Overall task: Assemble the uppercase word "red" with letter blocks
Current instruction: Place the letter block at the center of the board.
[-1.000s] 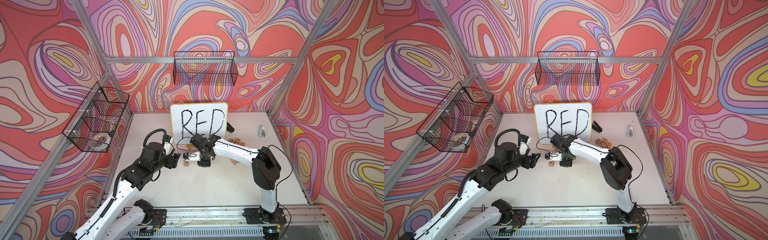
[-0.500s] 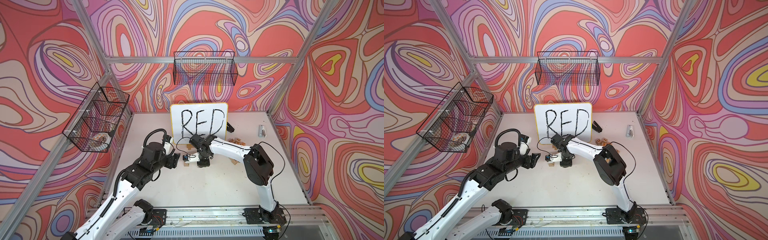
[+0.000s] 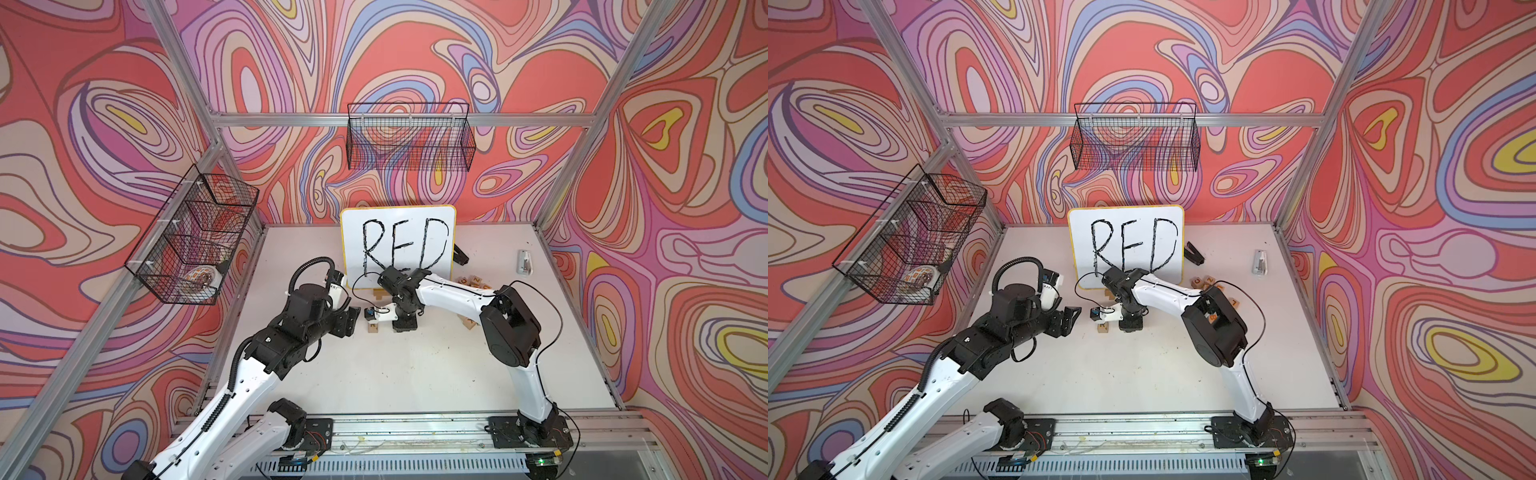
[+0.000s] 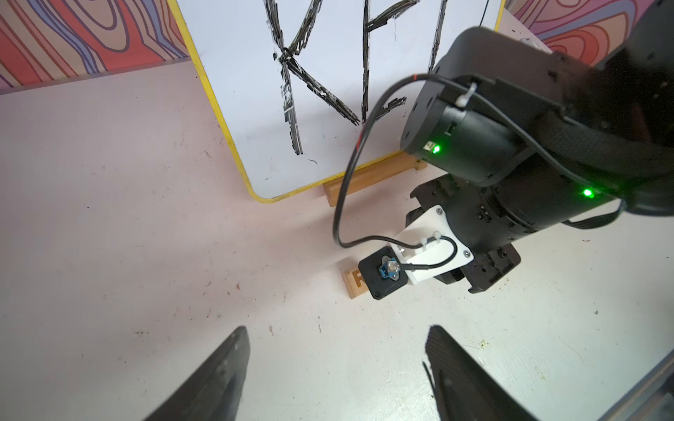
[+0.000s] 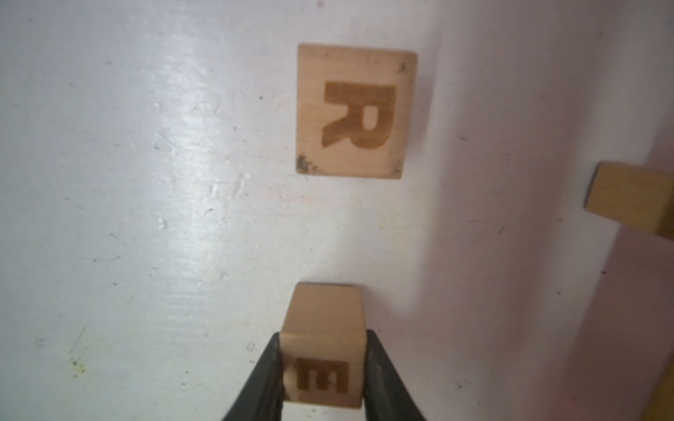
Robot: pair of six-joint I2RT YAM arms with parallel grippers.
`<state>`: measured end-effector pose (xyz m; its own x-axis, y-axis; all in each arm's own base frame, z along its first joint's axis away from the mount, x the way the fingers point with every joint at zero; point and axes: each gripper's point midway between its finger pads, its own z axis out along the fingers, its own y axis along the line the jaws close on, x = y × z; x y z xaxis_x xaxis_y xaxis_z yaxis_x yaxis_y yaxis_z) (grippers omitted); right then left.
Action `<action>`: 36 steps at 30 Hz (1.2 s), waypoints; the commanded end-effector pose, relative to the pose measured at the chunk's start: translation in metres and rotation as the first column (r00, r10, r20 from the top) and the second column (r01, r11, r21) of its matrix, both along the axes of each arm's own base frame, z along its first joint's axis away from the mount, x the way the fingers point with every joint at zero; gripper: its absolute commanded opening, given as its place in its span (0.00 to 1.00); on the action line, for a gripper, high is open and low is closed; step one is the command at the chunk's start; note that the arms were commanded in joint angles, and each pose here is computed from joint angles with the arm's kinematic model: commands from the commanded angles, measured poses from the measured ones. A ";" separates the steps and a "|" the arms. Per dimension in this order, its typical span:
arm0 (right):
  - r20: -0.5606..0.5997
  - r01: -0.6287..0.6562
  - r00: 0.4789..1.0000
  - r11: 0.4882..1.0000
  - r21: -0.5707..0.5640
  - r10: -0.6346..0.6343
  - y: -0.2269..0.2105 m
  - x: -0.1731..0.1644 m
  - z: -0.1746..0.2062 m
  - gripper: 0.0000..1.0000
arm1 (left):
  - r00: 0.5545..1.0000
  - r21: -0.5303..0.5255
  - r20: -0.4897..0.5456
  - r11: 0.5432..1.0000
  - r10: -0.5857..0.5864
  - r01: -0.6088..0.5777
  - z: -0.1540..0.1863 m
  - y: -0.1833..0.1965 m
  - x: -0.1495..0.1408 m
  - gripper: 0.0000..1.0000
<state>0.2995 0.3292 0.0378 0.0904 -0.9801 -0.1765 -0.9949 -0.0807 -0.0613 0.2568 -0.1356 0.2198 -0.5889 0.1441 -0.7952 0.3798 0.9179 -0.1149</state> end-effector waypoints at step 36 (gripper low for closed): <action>-0.020 0.035 0.999 0.999 0.008 -0.035 0.004 0.002 0.004 0.39 | 1.000 0.007 -0.004 1.000 -0.009 0.009 -0.001 0.001 -0.005 0.79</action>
<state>0.3040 0.3329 0.0370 0.0688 -0.9812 -0.1802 -0.9965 -0.0589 -0.0599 0.2561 -0.1353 0.2191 -0.5917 0.1456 -0.7929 0.3797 0.9180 -0.1147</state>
